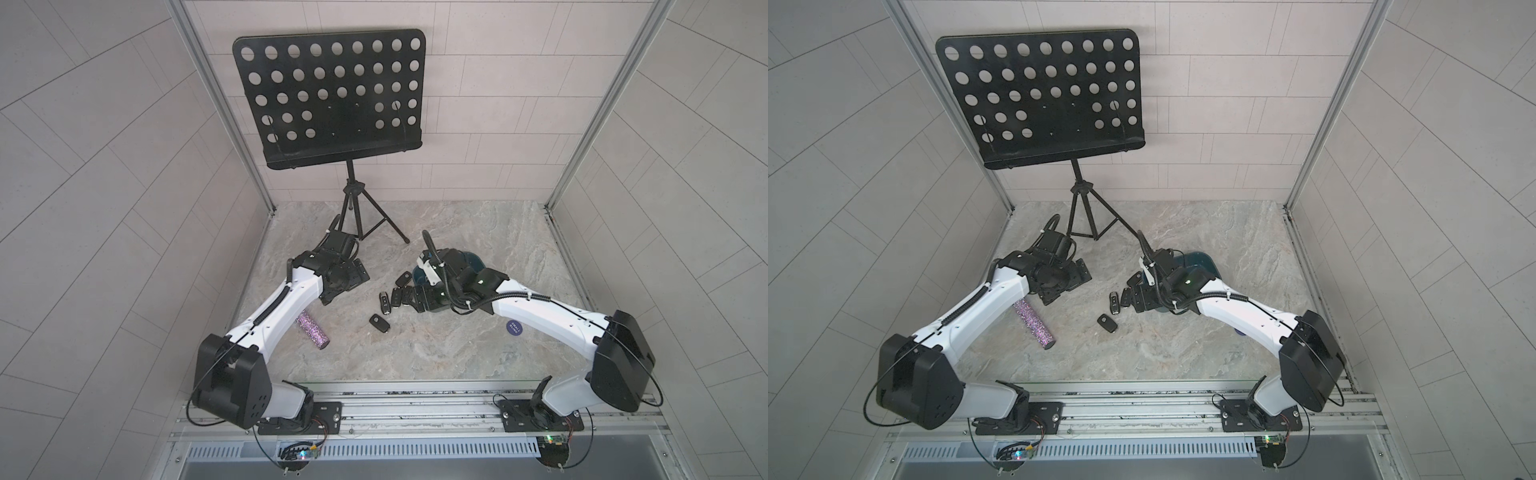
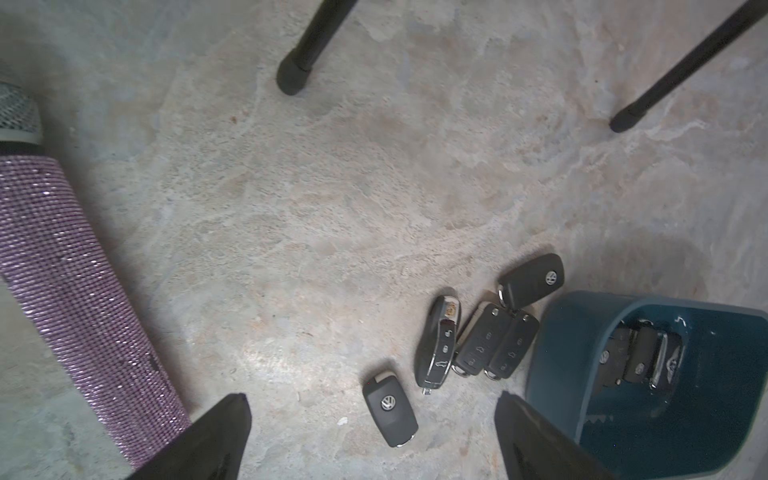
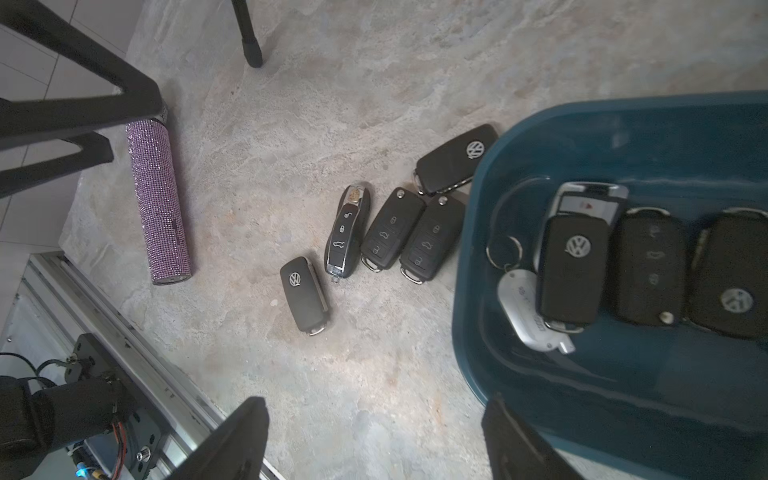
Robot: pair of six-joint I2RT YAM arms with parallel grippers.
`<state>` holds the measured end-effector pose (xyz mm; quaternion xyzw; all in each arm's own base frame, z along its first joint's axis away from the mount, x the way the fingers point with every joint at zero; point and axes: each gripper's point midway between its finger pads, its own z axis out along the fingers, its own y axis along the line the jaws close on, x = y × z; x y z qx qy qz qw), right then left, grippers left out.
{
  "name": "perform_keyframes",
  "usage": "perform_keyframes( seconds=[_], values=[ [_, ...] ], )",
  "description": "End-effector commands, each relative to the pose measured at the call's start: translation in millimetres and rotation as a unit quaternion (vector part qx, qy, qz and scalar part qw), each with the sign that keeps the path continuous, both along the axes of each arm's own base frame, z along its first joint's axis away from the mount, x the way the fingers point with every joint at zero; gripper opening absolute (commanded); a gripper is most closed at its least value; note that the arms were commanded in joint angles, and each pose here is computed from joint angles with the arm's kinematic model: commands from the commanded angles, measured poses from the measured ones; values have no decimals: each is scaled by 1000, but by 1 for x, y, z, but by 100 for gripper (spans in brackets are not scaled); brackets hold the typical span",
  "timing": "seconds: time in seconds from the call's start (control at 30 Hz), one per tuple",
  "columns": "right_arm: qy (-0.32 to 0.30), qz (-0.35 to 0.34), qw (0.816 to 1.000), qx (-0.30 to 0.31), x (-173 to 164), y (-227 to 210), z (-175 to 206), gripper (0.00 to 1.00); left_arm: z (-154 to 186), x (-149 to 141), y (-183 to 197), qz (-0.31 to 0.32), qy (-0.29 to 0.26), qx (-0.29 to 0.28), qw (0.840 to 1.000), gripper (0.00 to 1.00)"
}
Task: Place the car key into the storage box
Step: Pick up the car key from the center of the board.
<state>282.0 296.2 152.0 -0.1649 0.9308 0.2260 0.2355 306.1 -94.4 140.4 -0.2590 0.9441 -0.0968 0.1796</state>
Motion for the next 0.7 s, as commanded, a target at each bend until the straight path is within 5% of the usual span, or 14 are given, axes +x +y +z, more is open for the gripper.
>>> perform_keyframes(
  seconds=[0.0, 0.23, 0.67],
  values=[
    [-5, 8, 1000, -12, 6, 17, -4, 80, -10, -15, 12, 2, 22, -9, 1000, 100],
    [32, 9, 998, -52, 19, 39, -39, 68, -30, -31, 24, 19, 46, -50, 997, 100],
    [18, -93, 980, -174, 60, 16, -85, 53, -23, -31, 30, 5, 46, -54, 997, 100]
  ],
)
